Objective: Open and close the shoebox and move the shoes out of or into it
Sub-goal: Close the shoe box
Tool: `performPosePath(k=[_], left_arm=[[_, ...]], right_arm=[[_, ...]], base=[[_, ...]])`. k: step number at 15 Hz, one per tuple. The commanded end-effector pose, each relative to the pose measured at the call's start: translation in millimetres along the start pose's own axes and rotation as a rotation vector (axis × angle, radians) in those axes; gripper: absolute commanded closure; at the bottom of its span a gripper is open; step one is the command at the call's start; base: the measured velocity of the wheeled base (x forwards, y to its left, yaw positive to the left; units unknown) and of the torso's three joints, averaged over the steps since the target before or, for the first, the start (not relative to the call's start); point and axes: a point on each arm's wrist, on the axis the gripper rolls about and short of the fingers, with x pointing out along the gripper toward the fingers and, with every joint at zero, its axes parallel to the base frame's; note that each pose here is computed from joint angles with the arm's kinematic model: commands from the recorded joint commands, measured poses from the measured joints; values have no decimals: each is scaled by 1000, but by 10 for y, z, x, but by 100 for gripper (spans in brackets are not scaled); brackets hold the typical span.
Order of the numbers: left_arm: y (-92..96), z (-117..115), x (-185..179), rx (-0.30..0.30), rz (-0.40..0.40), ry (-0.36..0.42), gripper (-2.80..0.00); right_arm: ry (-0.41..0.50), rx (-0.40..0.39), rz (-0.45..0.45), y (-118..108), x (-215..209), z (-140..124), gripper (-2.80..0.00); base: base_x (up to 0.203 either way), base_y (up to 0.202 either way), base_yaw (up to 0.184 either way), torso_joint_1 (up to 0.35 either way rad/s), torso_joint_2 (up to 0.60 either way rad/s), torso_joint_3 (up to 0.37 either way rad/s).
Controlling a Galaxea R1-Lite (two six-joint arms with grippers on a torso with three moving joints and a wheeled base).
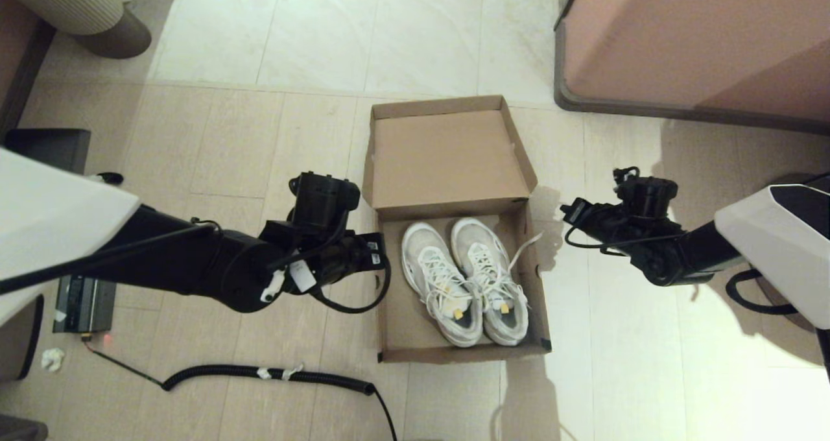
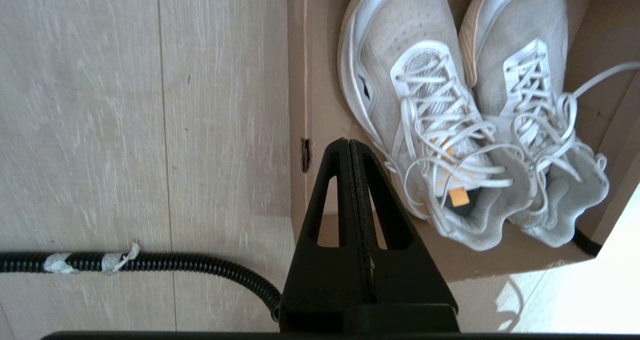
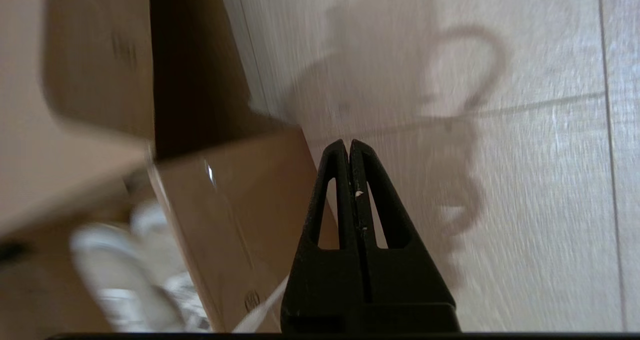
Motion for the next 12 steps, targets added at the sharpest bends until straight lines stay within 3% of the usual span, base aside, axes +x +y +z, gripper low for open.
performPosePath(k=[1,2,4,6,8,12], left_arm=[[25,34,-18,-9,4,-12,0],[26,31,-18,-8,4,-11,0],[22,20,-15,-7,4,-8,0],[27,1,8,-6,8,-3,0],[55,19,-84,-14,6,-8,0],[92,-1,-113,-16,11,-10,0]], right_arm=[[33,99,129,-203,28,227,0],[60,165,191,-293,63,308,0],[70,254,234,-420,188,338,0],[99,349,273,-343,320,233,0],[114,364,301,-293,434,97,0],[117,395,406,-236,656,73,0]], base=[[0,0,0,0,0,0],[0,0,0,0,0,0],[0,0,0,0,0,0],[0,0,0,0,0,0],[0,0,0,0,0,0],[0,0,0,0,0,0]])
